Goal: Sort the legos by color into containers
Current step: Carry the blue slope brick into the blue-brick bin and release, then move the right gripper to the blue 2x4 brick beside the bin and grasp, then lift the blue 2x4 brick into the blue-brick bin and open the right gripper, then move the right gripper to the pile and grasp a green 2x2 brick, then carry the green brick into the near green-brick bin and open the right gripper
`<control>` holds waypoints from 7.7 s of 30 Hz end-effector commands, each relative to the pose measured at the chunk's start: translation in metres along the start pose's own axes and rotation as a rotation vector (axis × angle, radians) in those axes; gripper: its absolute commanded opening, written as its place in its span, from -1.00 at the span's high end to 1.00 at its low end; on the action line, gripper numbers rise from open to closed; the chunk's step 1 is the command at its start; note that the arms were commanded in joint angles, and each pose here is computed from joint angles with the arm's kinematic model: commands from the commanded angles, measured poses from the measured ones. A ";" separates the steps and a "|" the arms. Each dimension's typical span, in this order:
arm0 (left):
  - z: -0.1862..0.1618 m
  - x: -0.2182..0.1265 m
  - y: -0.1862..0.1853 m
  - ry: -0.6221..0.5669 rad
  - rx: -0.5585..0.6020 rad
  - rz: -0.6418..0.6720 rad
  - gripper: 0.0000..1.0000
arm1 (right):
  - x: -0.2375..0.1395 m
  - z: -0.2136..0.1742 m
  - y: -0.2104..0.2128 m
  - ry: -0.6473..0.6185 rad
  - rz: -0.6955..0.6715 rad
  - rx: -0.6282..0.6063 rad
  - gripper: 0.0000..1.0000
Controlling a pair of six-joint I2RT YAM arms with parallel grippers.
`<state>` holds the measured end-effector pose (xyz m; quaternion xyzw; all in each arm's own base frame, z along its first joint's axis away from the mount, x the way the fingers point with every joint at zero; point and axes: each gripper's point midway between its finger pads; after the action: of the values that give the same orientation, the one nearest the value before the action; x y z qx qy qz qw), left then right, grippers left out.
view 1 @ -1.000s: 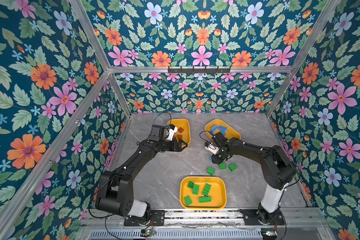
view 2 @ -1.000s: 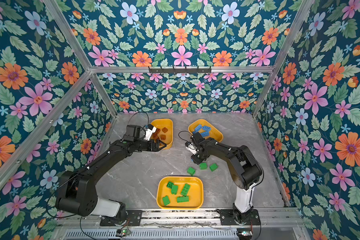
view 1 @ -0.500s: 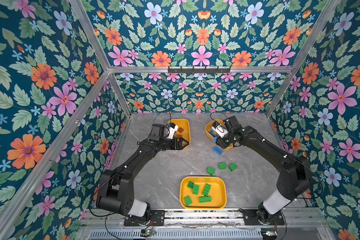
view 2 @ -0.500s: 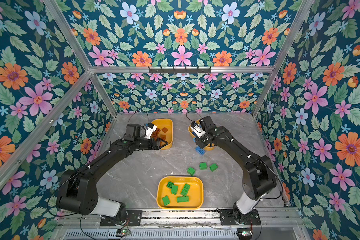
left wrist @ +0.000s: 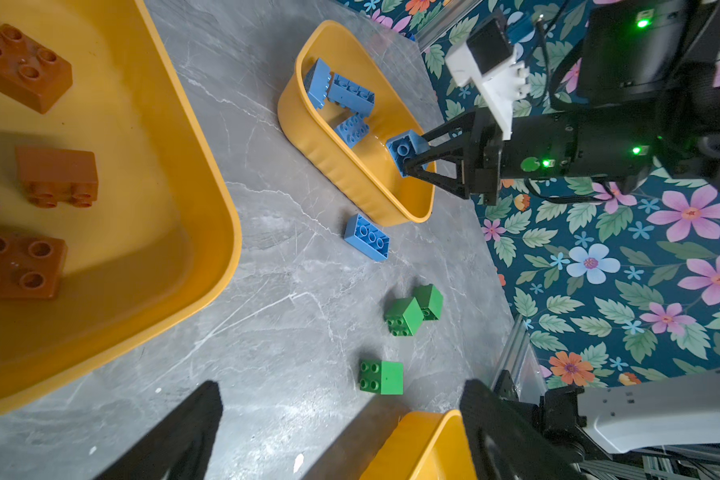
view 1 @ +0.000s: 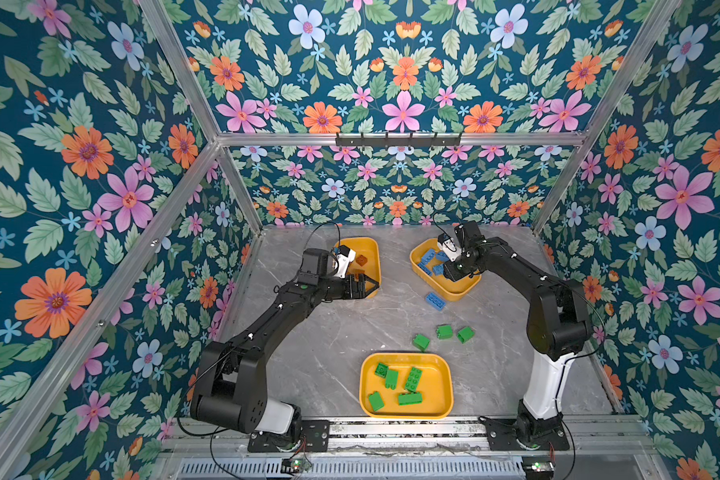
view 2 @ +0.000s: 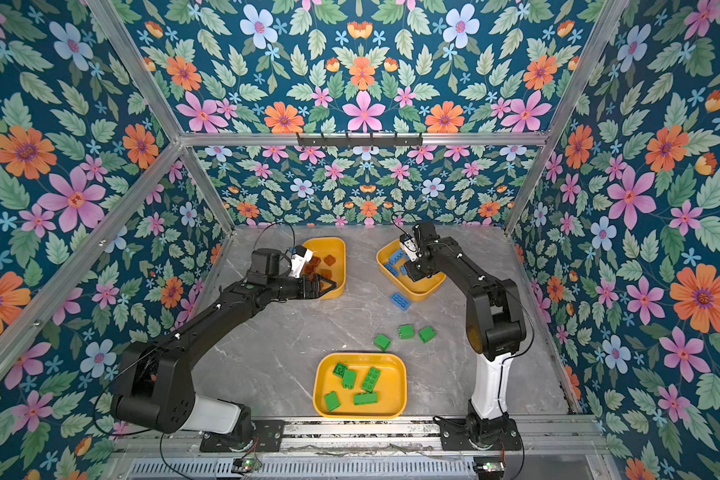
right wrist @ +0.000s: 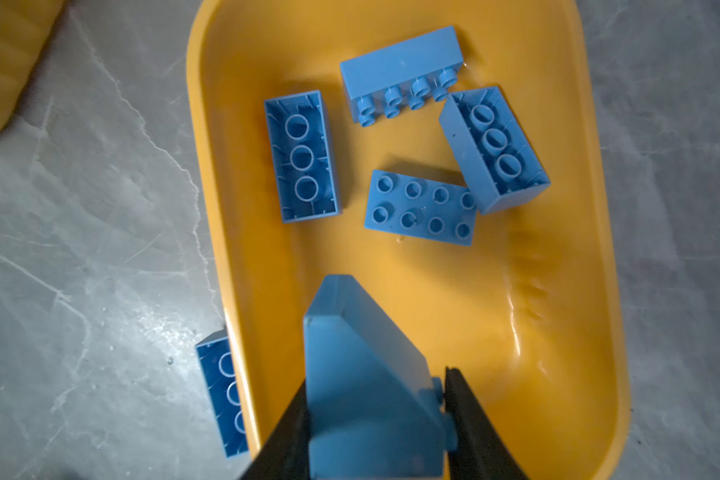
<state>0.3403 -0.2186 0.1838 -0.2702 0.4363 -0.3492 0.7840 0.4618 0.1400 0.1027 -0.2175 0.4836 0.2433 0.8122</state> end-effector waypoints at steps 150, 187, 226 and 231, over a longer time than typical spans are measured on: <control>-0.001 0.012 0.010 0.060 -0.042 0.022 -0.84 | -0.071 -0.067 0.173 -0.027 0.403 -0.233 -0.50; -0.009 0.008 0.017 0.074 -0.042 0.039 -0.84 | 0.006 -0.108 0.201 0.268 0.335 -0.459 0.15; 0.006 0.009 0.000 0.048 -0.049 -0.031 -0.84 | -0.142 -0.111 0.254 -0.055 0.505 -0.515 0.47; 0.005 0.010 0.002 0.051 -0.053 -0.028 -0.84 | -0.122 -0.143 0.273 0.004 0.493 -0.596 0.42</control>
<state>0.3475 -0.2229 0.1765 -0.2917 0.4677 -0.3473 0.7587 0.1480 0.2469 0.1249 -0.3076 0.4349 0.5713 0.6244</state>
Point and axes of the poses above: each gripper's point midway between its finger pads, its own x axis out along the fingers, its own y axis along the line the jaws close on, z = x × y, and after that the axes turned 8 degrees about -x, right-handed
